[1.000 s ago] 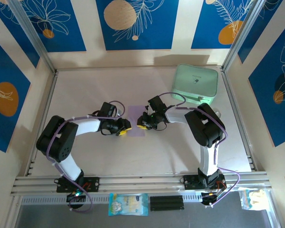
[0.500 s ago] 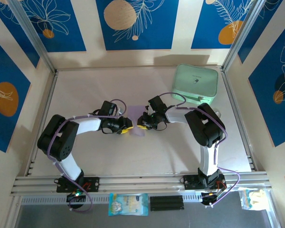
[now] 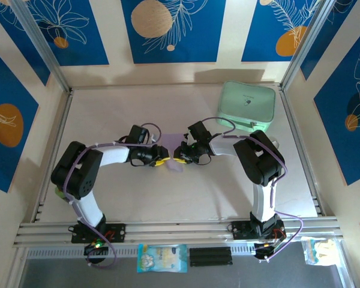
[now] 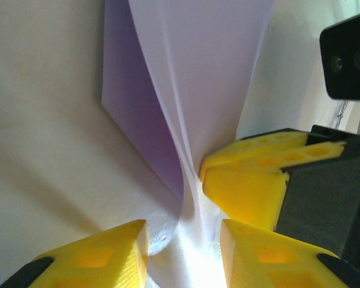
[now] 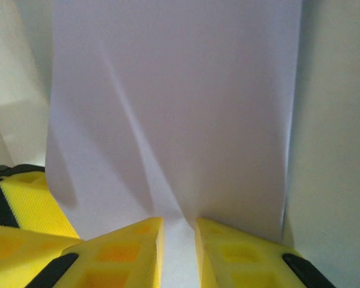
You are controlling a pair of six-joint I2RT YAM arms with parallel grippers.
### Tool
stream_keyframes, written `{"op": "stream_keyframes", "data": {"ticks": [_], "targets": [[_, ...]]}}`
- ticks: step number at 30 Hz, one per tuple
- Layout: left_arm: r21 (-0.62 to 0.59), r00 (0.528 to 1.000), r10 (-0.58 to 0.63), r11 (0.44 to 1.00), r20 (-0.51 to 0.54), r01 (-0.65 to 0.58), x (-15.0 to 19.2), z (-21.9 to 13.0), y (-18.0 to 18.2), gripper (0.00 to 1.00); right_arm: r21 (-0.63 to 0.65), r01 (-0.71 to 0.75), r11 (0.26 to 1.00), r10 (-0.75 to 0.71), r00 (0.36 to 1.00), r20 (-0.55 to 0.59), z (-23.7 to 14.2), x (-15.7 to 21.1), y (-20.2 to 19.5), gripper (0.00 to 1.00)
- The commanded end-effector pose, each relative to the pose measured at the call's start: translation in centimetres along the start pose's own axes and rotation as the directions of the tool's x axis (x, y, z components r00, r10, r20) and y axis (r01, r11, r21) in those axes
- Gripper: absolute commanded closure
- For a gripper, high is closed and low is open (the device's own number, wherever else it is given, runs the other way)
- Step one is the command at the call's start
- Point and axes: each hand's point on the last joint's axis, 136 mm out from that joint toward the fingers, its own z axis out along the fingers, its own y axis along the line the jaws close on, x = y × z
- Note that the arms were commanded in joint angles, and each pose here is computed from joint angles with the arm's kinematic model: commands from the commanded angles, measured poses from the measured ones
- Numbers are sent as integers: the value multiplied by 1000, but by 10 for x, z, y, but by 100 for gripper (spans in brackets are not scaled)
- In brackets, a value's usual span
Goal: Fold a paper plane with a square sheet of paper (pick it up from the middle)
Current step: Third fold the triangle at the center of the table.
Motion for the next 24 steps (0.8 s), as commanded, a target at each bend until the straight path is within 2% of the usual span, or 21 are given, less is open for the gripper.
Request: {"op": "stream_keyframes", "data": {"ticks": [1,7,13,18,24], "targets": [[19,1000,31,999,0,-31,-10,-1,-5,63,132,-63,989,68,997,-31,8,14,-47,77],[12,1000,31,999,4,-31,-16,-1,-1,64,128,-62,990,66,997,-31,8,14,-47,77],[17,1000,17,1000,-7,-17,-16,2,0,69,117,-49,992,52,998,-26,6,12,-44,77],[1,1000,-10,1000,-14,10,-14,1,3,85,87,21,996,-22,1000,14,-3,4,-29,71],[10,999,-46,999,2,46,-14,-2,0,98,32,178,984,-180,978,106,-33,-9,9,60]]}}
